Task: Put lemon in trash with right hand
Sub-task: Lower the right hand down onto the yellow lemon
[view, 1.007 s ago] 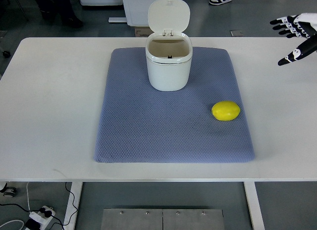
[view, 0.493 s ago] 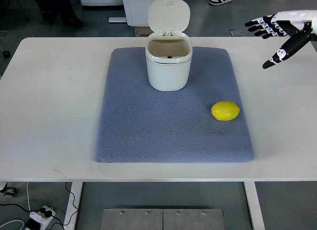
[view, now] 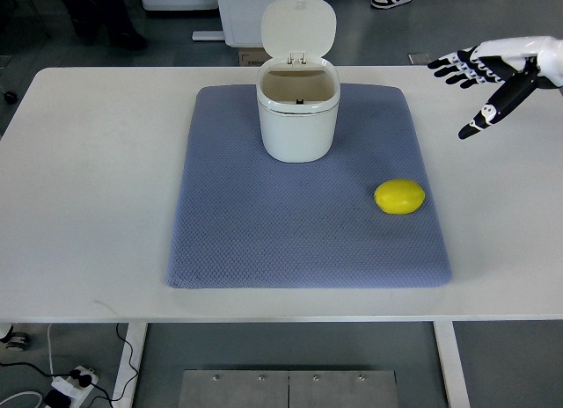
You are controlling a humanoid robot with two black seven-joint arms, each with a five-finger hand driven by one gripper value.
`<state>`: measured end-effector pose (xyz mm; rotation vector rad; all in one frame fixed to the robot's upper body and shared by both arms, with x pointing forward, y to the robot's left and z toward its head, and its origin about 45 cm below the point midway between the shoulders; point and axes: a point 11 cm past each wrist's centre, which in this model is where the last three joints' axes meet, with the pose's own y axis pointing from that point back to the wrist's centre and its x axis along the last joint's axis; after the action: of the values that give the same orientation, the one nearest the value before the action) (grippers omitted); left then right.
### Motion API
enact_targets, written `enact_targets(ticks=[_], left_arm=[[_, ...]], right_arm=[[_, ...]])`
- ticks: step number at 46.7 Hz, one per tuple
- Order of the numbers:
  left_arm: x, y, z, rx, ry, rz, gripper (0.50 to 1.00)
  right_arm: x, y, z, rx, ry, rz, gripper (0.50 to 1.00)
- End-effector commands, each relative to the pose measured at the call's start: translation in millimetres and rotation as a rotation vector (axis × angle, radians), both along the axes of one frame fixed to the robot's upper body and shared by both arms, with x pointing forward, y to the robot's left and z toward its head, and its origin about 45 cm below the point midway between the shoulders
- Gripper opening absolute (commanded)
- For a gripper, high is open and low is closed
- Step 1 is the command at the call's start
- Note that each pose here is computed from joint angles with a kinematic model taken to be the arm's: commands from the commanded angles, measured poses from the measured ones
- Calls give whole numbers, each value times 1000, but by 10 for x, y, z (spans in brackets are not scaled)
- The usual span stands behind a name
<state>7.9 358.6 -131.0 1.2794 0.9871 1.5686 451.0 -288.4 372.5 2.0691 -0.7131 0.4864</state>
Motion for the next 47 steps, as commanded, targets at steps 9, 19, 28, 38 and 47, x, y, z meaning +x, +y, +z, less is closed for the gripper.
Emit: enact_targets(ticks=[9, 19, 28, 38, 47], left_arm=[[-6, 4, 0, 1, 1, 0, 1000], [3, -2, 0, 0, -1, 0, 1000], [3, 3, 1, 1, 0, -2, 1000], [3, 3, 1, 1, 0, -2, 1000], [-6, -1, -1, 0, 1, 0, 1000]], right_arm=[[80, 333, -243, -199, -20, 41, 993], [48, 434, -367, -245, -4, 74, 970], [-53, 392, -450, -294, 33, 96, 954], [-154, 455, -525, -304, 65, 129, 939], [-168, 516, -530, -303, 66, 143, 910]])
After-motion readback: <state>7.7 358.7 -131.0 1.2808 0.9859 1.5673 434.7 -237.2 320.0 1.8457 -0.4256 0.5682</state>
